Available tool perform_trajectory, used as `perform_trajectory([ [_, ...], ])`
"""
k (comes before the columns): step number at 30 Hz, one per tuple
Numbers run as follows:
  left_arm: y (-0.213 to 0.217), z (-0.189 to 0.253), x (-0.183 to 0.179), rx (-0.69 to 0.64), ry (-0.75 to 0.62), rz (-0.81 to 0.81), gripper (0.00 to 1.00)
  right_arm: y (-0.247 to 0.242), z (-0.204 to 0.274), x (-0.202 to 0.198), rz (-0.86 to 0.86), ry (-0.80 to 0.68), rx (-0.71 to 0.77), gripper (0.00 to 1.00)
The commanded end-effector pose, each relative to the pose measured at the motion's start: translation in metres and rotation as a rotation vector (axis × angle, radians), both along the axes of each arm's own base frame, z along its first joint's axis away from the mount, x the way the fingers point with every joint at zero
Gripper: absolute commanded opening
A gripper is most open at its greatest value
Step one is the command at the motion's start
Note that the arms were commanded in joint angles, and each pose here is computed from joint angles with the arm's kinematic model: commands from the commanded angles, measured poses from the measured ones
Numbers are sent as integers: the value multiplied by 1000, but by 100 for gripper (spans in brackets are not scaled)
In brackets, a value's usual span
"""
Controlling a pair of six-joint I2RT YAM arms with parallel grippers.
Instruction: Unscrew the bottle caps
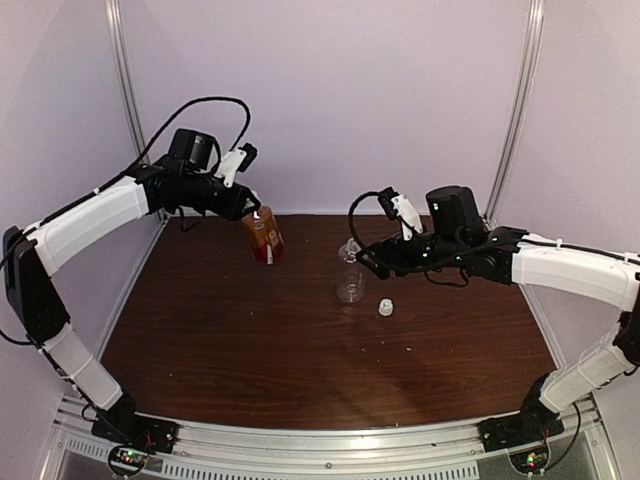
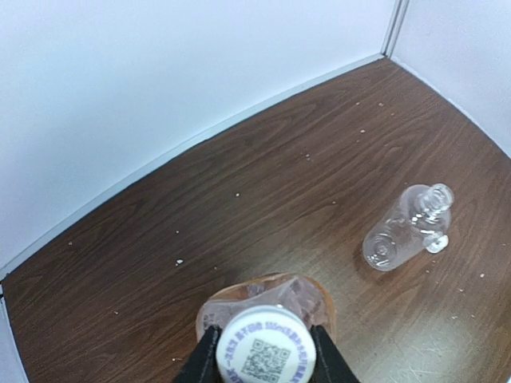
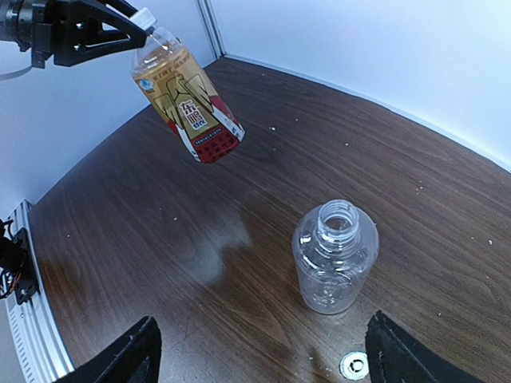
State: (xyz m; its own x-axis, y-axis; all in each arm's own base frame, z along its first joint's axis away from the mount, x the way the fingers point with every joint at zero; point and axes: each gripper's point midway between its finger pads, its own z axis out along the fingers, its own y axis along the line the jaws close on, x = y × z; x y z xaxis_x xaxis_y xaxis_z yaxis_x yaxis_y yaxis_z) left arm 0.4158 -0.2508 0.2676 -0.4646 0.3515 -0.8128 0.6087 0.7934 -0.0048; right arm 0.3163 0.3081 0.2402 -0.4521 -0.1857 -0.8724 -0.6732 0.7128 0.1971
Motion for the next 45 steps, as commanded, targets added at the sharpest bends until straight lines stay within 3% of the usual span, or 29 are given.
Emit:
perform_trajectory([
  [1, -1, 26, -42, -47, -26, -145, 0, 15, 32, -15, 112, -42, 98, 89],
  [8, -20, 86, -120, -243, -84, -447, 0, 40, 64, -48, 354, -87, 186, 90],
  [12, -29, 103, -155, -293, -108, -573, 0, 48, 81, -66, 462, -108, 206, 100],
  [18, -53, 114, -198, -341, -106, -761, 0, 59, 105, -94, 591, -155, 238, 100],
  [30, -96, 118, -223, -398, -72, -896, 0, 86, 87, -131, 728, -106, 223, 100],
  [38, -100, 118, -227, -427, -61, -916, 0, 98, 69, -131, 736, -78, 203, 100],
  [45, -101, 112, -226, -424, -44, -917, 0, 106, 67, -125, 736, -76, 201, 82],
])
